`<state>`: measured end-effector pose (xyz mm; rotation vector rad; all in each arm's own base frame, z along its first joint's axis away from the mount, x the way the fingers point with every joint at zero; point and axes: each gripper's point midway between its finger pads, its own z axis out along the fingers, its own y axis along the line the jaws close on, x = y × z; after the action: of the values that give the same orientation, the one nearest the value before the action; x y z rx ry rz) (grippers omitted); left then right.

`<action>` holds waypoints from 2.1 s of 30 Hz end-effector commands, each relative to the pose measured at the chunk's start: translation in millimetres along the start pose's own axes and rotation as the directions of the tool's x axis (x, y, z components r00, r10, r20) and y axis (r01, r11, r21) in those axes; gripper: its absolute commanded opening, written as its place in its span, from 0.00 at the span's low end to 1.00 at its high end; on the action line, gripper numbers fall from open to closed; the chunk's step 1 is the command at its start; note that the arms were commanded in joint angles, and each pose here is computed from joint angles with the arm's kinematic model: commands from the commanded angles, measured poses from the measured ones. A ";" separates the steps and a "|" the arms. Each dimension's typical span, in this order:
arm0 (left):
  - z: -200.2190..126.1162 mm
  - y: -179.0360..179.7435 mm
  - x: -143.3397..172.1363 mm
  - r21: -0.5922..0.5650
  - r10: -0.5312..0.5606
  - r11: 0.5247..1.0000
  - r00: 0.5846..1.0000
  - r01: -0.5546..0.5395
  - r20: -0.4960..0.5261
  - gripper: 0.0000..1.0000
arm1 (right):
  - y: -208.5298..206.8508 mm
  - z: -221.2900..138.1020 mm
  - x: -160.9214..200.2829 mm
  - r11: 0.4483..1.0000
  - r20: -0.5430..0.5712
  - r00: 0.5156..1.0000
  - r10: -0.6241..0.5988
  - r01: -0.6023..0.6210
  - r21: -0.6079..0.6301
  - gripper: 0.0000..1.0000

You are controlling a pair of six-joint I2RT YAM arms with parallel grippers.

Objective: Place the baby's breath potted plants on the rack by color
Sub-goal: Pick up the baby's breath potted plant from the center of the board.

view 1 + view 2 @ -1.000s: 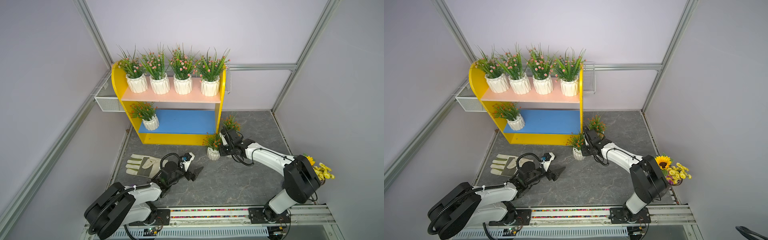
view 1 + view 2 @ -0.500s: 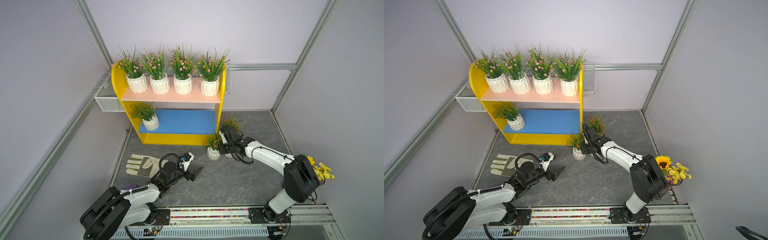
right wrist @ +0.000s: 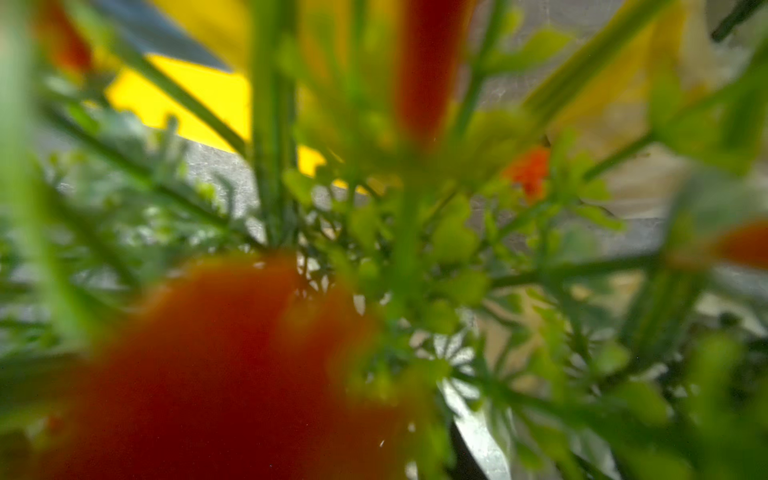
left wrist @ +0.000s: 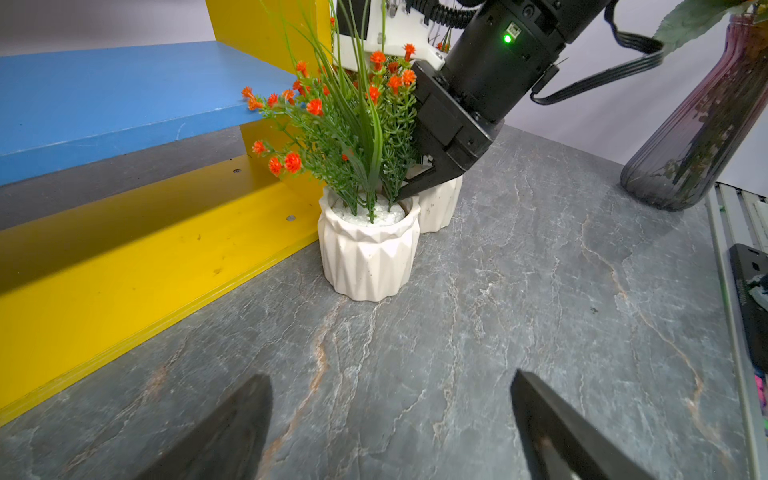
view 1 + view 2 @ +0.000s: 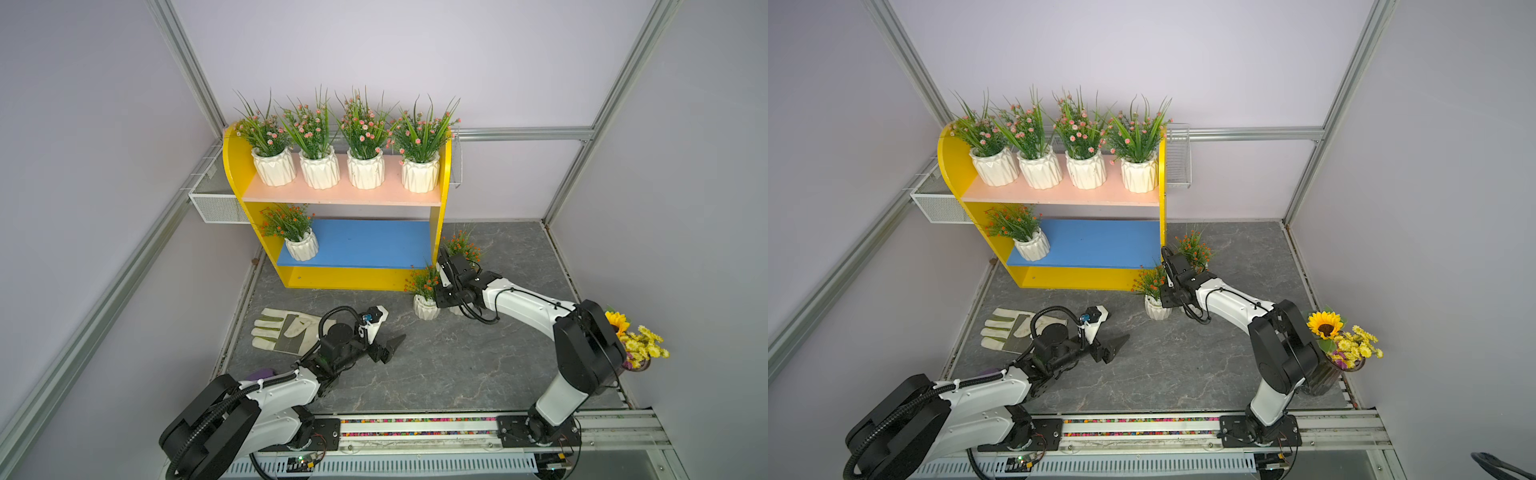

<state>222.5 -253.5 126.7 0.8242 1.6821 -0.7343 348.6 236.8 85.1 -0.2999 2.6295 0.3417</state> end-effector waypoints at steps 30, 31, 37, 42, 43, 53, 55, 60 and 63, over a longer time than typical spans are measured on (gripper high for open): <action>18.4 -12.6 -49.0 0.052 0.068 0.996 0.989 -0.075 0.129 0.94 | 82.4 -86.2 -3.3 0.918 0.038 0.990 -0.139 0.143 -0.371 0.11; 18.9 -13.5 -48.9 0.055 0.070 0.995 0.989 -0.077 0.129 0.94 | 85.0 -88.3 -2.3 0.915 0.040 0.989 -0.145 0.150 -0.375 0.11; 21.6 -15.4 -50.6 0.055 0.075 0.995 0.989 -0.083 0.131 0.94 | 100.5 -96.4 1.5 0.900 0.050 0.983 -0.179 0.184 -0.395 0.11; 23.9 -15.8 -52.0 0.055 0.080 0.995 0.988 -0.088 0.128 0.94 | 112.8 -103.0 4.8 0.887 0.058 0.978 -0.203 0.208 -0.413 0.11; 24.8 -16.1 -51.4 0.056 0.082 0.994 0.989 -0.089 0.125 0.94 | 114.5 -105.0 5.0 0.884 0.062 0.977 -0.204 0.212 -0.416 0.11; 33.5 -19.4 -46.8 0.084 0.073 0.993 0.992 -0.082 0.101 0.94 | 126.4 -116.3 6.3 0.867 0.092 0.971 -0.220 0.238 -0.437 0.11; 34.6 -20.8 -46.2 0.092 0.070 0.993 0.993 -0.079 0.098 0.94 | 127.3 -115.9 6.7 0.866 0.091 0.970 -0.224 0.241 -0.437 0.11; 37.4 -22.1 -46.0 0.102 0.066 0.992 0.993 -0.075 0.094 0.94 | 132.7 -117.8 7.8 0.856 0.095 0.968 -0.233 0.251 -0.452 0.11; 39.0 -23.2 -46.3 0.108 0.063 0.991 0.994 -0.073 0.092 0.94 | 135.9 -120.6 7.9 0.849 0.101 0.967 -0.234 0.254 -0.464 0.11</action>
<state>229.4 -297.4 154.8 0.9012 1.5638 -0.8078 265.1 298.9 154.9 -0.6952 2.5730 0.6907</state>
